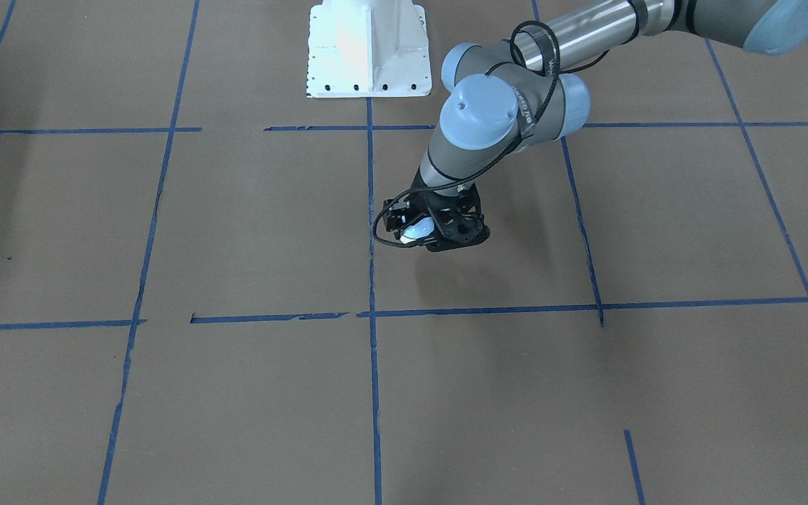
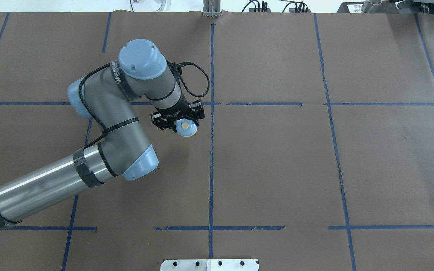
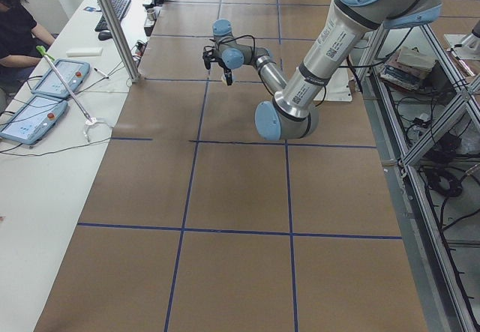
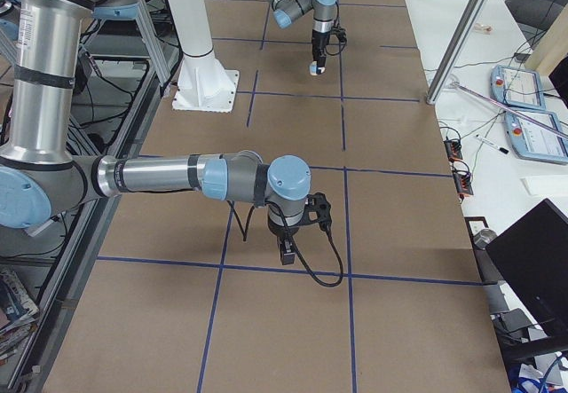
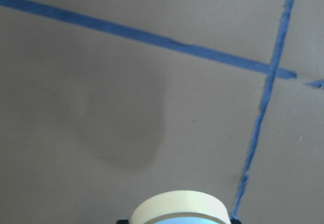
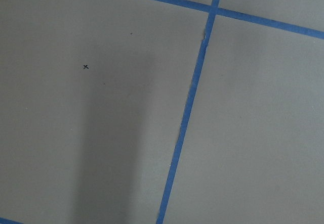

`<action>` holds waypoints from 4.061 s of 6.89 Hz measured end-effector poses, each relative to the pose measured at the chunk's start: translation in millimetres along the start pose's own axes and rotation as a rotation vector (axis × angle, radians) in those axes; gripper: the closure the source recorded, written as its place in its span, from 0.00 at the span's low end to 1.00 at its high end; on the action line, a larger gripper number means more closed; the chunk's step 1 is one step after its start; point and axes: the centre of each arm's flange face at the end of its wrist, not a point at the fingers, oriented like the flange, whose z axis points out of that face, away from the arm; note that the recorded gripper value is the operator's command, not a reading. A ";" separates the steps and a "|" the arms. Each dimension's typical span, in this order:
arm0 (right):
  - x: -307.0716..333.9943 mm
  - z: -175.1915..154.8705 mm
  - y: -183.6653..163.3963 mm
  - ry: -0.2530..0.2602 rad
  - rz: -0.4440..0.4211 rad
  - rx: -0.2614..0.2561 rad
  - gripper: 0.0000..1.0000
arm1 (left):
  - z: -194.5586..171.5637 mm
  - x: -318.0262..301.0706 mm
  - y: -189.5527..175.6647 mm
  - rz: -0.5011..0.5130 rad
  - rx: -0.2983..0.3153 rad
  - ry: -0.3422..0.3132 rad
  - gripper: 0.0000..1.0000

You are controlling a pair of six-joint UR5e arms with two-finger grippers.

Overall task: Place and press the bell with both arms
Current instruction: 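Carry the bell with the left gripper toward the table center, then lower the bell with the left gripper onto the tape crossing, then open the left gripper and withdraw the left arm from the bell, then move the right gripper over the top of the bell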

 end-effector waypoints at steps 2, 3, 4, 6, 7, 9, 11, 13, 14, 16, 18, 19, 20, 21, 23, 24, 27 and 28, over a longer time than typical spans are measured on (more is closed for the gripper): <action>0.0 0.0 0.0 0.000 0.000 0.000 0.00 | 27.1 43.8 -26.3 -0.006 0.041 -0.002 0.91; 0.0 0.0 0.0 0.000 0.000 0.000 0.00 | 37.6 56.4 -36.7 -0.006 0.063 0.000 0.91; 0.1 0.0 -0.1 0.001 0.000 0.000 0.00 | 43.3 62.7 -44.2 -0.009 0.079 -0.003 0.89; 0.4 0.1 -0.5 0.002 0.000 -0.001 0.00 | 48.1 63.4 -61.5 -0.021 0.110 -0.011 0.35; 0.4 0.1 -0.5 0.001 0.000 -0.001 0.00 | 50.0 62.9 -72.6 -0.025 0.124 -0.007 0.00; 0.3 0.0 -0.8 0.001 0.000 0.000 0.00 | 54.6 64.2 -80.0 -0.016 0.132 0.001 0.00; 0.2 -0.3 -1.2 0.002 -0.001 0.000 0.00 | 52.6 68.6 -80.7 -0.010 0.134 0.008 0.00; 0.2 -0.4 -1.3 0.002 -0.001 0.000 0.00 | 42.4 74.8 -84.0 -0.007 0.132 0.021 0.00; 0.2 -0.4 -1.3 0.002 -0.001 0.000 0.00 | 29.3 76.3 -91.6 -0.006 0.106 0.034 0.00; -0.3 -1.1 -2.1 0.002 -0.003 0.003 0.00 | -1.9 68.4 -109.3 0.008 0.031 0.026 0.00; -4.1 -4.3 -6.4 -0.007 -0.011 0.013 0.00 | -23.3 34.7 -109.3 0.047 -0.014 -0.094 0.00; -7.3 -5.1 -8.0 -0.022 -0.015 0.019 0.00 | -38.8 -3.9 -100.3 0.085 -0.027 -0.139 0.00; -11.1 -5.5 -9.6 -0.047 -0.019 0.026 0.00 | -62.2 -56.0 -91.1 0.137 -0.017 -0.143 0.00; -16.5 -6.7 -12.9 -0.066 -0.029 0.033 0.00 | -95.3 -118.3 -80.6 0.190 0.011 -0.130 0.00; -43.9 -21.1 -53.4 -0.068 -0.096 0.059 0.00 | -157.0 -261.1 -65.8 0.327 0.058 -0.149 0.00; -60.4 -18.8 -71.1 -0.068 -0.105 0.052 0.00 | -182.8 -335.6 -69.3 0.397 0.058 -0.181 0.00; -148.4 -11.8 -138.9 -0.089 -0.137 0.034 0.01 | -241.1 -547.2 -80.5 0.472 0.014 -0.241 0.00; -198.1 -6.6 -165.3 -0.104 -0.124 0.022 0.01 | -255.7 -607.6 -74.0 0.459 0.009 -0.254 0.00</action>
